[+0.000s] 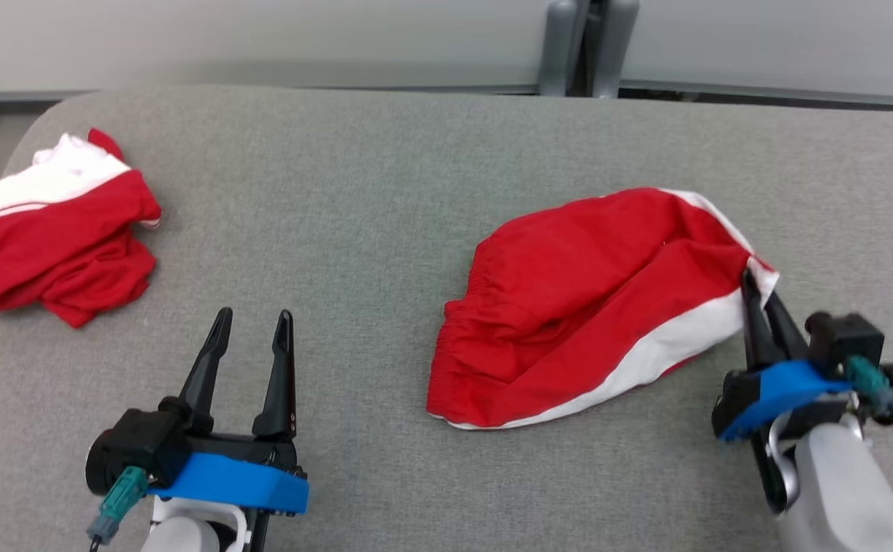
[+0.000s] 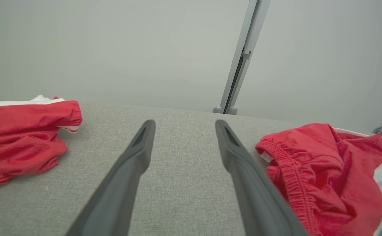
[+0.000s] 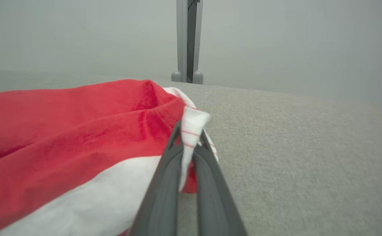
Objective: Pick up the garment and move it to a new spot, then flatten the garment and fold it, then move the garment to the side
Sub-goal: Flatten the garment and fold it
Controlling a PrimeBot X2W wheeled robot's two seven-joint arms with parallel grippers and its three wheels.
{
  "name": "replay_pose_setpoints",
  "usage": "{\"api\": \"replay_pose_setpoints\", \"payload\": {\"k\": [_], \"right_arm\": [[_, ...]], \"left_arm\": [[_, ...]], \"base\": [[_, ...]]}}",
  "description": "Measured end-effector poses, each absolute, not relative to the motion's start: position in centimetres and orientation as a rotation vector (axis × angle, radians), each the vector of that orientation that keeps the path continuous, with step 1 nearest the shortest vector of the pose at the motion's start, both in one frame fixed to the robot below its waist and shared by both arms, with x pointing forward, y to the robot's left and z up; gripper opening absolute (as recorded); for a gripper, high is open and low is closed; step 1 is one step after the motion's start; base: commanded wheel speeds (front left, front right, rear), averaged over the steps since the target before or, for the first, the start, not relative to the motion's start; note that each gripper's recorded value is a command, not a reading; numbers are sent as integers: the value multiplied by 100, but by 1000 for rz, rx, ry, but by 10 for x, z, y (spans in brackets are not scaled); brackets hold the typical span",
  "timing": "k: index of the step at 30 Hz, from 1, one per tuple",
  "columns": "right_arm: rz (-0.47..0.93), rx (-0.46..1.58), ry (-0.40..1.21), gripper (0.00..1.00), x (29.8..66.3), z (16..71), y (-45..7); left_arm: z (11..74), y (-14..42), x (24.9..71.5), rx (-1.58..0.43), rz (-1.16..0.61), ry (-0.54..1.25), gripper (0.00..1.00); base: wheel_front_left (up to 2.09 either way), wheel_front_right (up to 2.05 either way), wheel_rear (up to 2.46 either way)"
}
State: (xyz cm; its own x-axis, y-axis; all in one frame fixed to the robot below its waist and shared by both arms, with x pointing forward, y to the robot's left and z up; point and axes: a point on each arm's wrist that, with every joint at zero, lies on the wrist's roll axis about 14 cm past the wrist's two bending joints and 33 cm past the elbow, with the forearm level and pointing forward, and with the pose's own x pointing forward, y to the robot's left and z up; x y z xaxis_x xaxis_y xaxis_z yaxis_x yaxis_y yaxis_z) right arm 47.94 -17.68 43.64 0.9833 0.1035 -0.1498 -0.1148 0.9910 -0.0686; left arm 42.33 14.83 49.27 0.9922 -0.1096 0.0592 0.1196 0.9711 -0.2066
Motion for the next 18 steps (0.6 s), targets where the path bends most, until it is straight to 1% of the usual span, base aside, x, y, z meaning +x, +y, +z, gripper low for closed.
{"api": "replay_pose_setpoints", "payload": {"k": [7,11,15,16,17,18], "right_arm": [[89,-51,145,0,411,433,-185],[78,-32,201,0,373,421,-186],[79,-10,272,0,343,410,-183],[74,-2,286,17,338,408,-183],[69,-2,290,53,334,408,-184],[61,-3,283,100,332,411,-187]], "left_arm": [[496,133,416,-225,-155,-50,100],[497,125,416,-225,-176,-52,100],[496,119,418,-223,-195,-48,100],[496,117,418,-224,-202,-46,100],[495,115,419,-225,-207,-46,100],[495,114,419,-226,-210,-46,100]], "base": [[0,0,0],[0,0,0],[0,0,0],[0,0,0],[0,0,0],[0,0,0]]}}
